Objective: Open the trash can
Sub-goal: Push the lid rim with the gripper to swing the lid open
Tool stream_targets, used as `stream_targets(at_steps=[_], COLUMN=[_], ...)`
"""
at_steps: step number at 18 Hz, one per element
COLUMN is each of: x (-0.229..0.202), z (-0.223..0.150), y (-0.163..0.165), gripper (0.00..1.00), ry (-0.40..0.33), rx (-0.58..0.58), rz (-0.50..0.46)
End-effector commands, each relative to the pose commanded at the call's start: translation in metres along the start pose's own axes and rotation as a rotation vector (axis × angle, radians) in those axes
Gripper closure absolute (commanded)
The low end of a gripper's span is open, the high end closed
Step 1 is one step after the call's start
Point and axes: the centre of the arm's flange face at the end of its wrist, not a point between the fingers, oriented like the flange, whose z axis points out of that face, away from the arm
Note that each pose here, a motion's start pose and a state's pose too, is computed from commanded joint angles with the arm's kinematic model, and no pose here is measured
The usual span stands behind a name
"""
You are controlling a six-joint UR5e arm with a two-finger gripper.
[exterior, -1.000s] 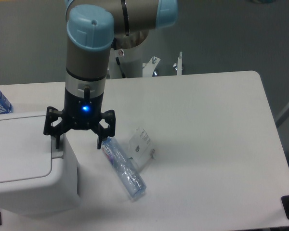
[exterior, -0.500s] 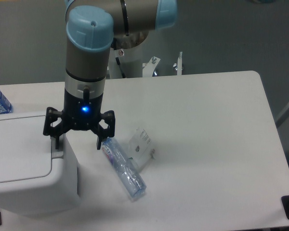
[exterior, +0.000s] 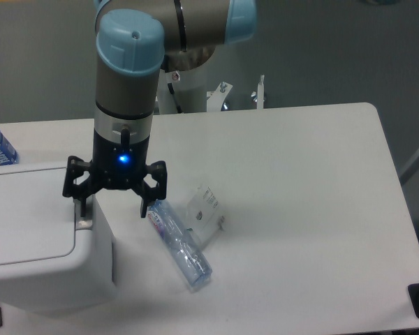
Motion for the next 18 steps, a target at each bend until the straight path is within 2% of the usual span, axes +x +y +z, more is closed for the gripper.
stream_targets(at_steps=[18], x=[-0.0008], z=[0.0026], y=[-0.0014], gripper=[0.0], ry=[0.0], rx=[-0.001], rz=[0.0])
